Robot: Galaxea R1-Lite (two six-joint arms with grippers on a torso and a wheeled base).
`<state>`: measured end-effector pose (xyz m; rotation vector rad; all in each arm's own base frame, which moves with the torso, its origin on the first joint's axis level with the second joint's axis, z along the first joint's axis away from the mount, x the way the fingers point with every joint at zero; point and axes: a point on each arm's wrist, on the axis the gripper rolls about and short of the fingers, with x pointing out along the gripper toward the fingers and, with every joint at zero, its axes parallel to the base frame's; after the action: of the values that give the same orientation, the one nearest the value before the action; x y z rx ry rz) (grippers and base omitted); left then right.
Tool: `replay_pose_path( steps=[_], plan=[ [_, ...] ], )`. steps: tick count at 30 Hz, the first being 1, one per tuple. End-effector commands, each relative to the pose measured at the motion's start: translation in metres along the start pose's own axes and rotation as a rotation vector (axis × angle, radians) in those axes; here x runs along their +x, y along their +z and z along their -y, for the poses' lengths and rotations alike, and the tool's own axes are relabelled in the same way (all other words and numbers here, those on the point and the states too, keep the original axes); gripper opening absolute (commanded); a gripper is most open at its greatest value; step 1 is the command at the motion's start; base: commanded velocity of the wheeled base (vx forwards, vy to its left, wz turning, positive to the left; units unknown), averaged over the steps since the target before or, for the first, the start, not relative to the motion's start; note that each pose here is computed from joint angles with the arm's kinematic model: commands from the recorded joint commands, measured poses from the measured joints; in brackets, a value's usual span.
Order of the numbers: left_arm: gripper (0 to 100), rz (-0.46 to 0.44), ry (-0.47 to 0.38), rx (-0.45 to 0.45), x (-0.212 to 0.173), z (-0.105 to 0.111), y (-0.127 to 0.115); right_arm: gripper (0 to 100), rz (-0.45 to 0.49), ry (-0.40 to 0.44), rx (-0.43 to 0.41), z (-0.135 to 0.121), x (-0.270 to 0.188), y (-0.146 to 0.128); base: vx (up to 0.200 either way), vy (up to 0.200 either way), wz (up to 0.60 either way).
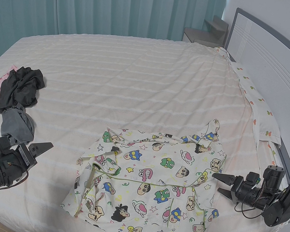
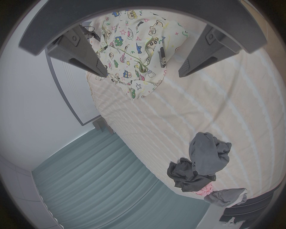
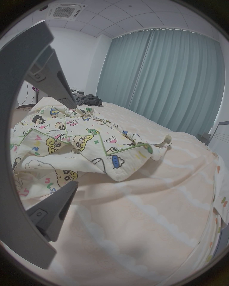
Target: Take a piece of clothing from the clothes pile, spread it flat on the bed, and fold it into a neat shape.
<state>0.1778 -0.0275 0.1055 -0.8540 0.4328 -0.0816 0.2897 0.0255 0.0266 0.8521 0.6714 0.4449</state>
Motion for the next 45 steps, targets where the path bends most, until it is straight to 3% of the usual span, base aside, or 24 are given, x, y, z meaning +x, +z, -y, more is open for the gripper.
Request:
replay_pose_path(
  steps=[1,10,11,22,27,34,36,37,45],
  plan=[
    [100,0.001,-0.002,-0.002,-0.002,0.0,0.0,100,-0.024,-0.002,-0.003,0.005,0.012,-0.008,0.0,0.0,0.0],
    [100,-0.009,0.008,-0.006,-0.007,-0.004,-0.004,100,-0.04,-0.029,0.006,0.017,0.027,-0.015,0.0,0.0,0.0],
    [100,-0.007,0.005,-0.012,-0.008,-0.004,-0.004,0,-0.04,-0.034,0.009,0.018,0.027,-0.016,0.0,0.0,0.0],
    [100,0.001,-0.004,-0.032,-0.015,-0.004,-0.006,0,-0.017,-0.048,0.009,0.018,0.023,-0.014,0.0,0.0,0.0],
    [100,-0.007,-0.001,-0.031,-0.016,-0.005,-0.007,0,0.071,-0.089,-0.013,0.009,0.017,-0.007,0.0,0.0,0.0],
    [100,-0.015,0.009,-0.033,-0.017,-0.007,-0.01,0,0.213,-0.074,-0.037,-0.003,-0.018,0.013,0.0,0.0,0.0],
    [100,-0.015,0.009,-0.033,-0.017,-0.007,-0.01,0,0.217,-0.072,-0.038,-0.003,-0.018,0.014,0.0,0.0,0.0],
    [100,-0.016,0.01,-0.033,-0.018,-0.007,-0.01,0,0.271,-0.065,-0.049,-0.004,-0.03,0.024,0.0,0.0,0.0],
    [100,-0.019,0.011,-0.031,-0.018,-0.008,-0.011,0,0.319,-0.063,-0.102,-0.011,-0.04,0.031,0.0,0.0,0.0]
  ],
)
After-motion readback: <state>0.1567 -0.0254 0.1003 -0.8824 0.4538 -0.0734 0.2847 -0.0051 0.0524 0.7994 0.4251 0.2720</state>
